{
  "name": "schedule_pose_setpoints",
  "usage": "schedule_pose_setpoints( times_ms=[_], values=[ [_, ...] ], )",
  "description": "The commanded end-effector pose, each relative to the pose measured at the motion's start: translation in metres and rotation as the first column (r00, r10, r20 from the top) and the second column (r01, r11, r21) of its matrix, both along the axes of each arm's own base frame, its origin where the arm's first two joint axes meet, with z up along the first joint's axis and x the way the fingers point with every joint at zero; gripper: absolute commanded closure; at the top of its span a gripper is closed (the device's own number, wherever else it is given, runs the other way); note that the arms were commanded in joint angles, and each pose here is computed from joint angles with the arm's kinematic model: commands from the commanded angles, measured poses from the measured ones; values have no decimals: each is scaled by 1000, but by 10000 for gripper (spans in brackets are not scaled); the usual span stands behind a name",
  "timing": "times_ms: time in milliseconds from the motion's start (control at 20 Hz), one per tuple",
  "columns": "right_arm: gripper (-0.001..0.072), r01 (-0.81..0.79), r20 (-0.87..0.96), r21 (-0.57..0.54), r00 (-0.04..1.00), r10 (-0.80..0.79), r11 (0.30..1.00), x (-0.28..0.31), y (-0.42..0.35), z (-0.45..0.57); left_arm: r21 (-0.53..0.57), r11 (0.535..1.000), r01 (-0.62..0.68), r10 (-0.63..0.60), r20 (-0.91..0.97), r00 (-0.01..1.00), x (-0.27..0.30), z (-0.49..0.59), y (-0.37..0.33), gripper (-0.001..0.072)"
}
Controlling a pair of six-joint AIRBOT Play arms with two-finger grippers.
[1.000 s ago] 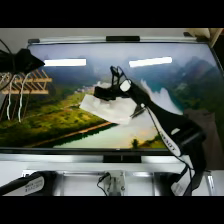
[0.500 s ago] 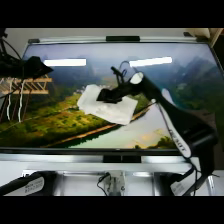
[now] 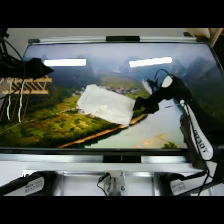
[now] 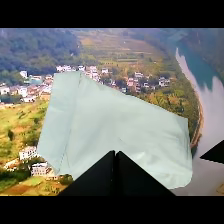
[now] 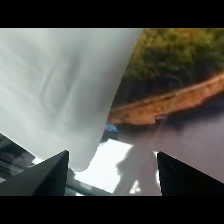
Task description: Fold the shirts.
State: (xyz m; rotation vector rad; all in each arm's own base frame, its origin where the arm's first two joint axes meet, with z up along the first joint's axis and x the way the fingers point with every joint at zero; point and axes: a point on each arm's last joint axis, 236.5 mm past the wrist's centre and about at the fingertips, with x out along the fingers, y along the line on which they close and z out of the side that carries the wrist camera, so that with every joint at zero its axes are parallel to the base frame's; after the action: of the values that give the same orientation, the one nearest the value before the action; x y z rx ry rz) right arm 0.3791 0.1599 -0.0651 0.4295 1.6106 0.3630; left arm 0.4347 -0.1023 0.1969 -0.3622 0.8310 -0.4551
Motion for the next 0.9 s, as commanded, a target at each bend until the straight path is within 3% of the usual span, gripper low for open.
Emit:
schedule_pose_setpoints(
  times_ms=[0, 150, 500, 550, 600, 650, 850],
  values=[
    [52, 153, 64, 132, 985, -162, 979, 24, 25, -7, 10, 1000, 10, -11, 8, 1000, 0, 0, 0, 682],
    [52, 172, 93, 160, 978, -189, 972, 34, 46, -10, 13, 1000, 14, -14, 11, 1000, 0, 0, 0, 682],
    [57, 178, -82, 155, 983, -167, 972, 0, 74, -33, 20, 1000, 24, -24, 13, 1000, -1, 0, -1, 681],
    [173, 177, -86, 154, 982, -166, 972, -1, 74, -33, 20, 1000, 23, -24, 14, 1000, -1, 0, -1, 682],
    [442, 188, -93, 156, 980, -175, 970, 0, 75, -32, 20, 1000, 23, -24, 14, 1000, -1, 0, -1, 681],
    [652, 194, -97, 168, 979, -179, 967, 0, 77, -30, 20, 1000, 23, -24, 14, 1000, -1, 0, -1, 682],
    [649, 35, 104, 243, 993, -62, 969, 25, 69, 32, 20, 1000, 23, -23, 14, 1000, -1, 0, -1, 681]
  ],
)
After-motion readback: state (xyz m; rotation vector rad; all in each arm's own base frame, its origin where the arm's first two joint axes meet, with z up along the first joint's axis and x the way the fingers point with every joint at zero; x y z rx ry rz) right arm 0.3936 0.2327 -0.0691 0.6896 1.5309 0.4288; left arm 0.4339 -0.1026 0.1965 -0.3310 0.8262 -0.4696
